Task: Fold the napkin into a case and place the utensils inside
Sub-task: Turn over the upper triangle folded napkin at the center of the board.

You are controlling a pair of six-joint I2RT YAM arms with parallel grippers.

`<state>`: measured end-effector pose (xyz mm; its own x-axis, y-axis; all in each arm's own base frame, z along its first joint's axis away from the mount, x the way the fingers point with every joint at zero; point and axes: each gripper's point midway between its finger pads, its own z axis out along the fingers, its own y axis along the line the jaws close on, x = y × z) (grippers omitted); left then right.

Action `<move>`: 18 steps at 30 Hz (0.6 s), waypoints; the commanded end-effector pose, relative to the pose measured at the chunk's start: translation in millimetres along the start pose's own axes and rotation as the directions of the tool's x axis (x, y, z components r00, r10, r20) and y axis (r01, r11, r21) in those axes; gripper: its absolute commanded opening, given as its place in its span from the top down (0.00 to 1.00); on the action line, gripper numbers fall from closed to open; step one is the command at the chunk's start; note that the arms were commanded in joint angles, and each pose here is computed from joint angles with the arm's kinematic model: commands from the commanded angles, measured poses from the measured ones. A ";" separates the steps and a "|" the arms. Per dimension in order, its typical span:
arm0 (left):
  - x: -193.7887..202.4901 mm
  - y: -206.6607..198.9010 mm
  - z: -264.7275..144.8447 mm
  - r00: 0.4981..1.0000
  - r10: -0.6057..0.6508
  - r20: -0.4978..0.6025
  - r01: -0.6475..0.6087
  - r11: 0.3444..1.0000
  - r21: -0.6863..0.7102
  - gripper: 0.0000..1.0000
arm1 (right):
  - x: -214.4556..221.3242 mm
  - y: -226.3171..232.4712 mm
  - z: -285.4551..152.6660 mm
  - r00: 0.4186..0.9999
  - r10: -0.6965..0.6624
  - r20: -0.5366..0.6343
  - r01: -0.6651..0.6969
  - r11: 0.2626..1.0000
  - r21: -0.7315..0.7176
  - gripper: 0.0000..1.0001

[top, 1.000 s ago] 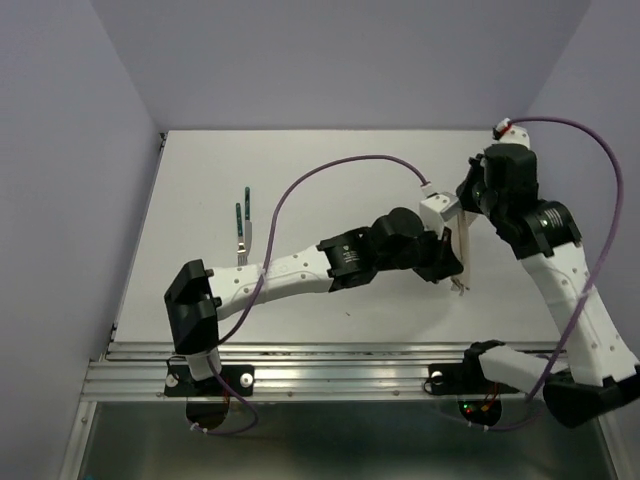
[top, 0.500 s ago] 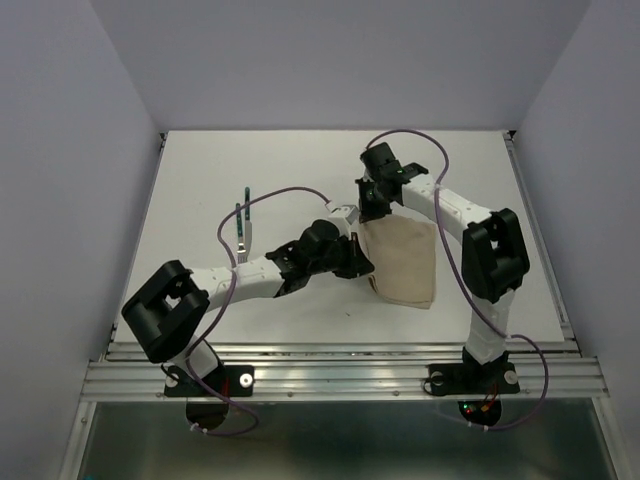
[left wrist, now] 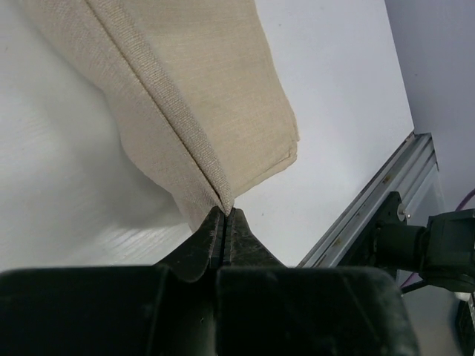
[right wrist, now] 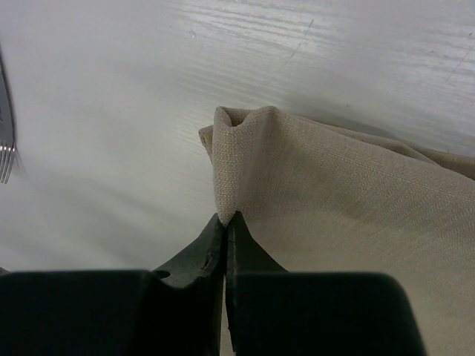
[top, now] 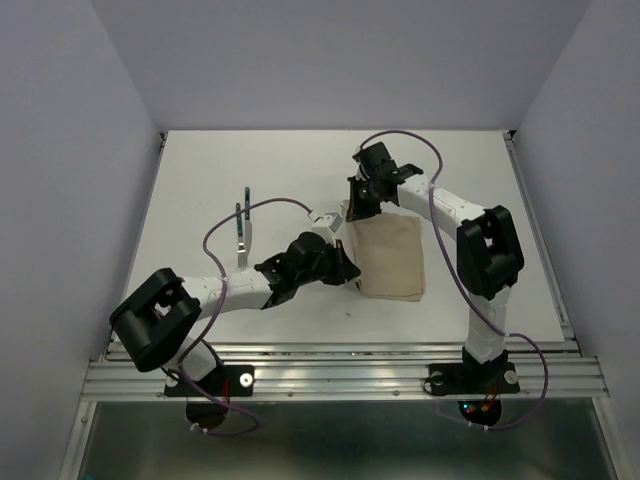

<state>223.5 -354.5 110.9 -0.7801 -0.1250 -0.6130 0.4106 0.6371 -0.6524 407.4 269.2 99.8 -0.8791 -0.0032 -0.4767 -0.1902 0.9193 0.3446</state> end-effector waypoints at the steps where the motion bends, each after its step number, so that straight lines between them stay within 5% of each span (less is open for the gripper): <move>1: 17.5 -16.1 -16.5 0.999 -0.001 -0.037 0.005 0.996 0.090 1.00 | -54.4 16.1 2.6 0.981 -0.015 0.192 0.026 0.998 -0.055 0.99; 18: 50.0 26.9 -25.2 0.997 0.067 -0.047 -0.066 0.997 0.028 1.00 | -31.9 40.8 38.6 0.988 -0.076 0.137 0.081 0.996 -0.030 0.99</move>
<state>208.3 -315.3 80.1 -0.7447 -0.1283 -0.6549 0.4130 0.6822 -0.6034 392.5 305.4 67.6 -0.9014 -0.0819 -0.4252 -0.2462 0.9048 0.3475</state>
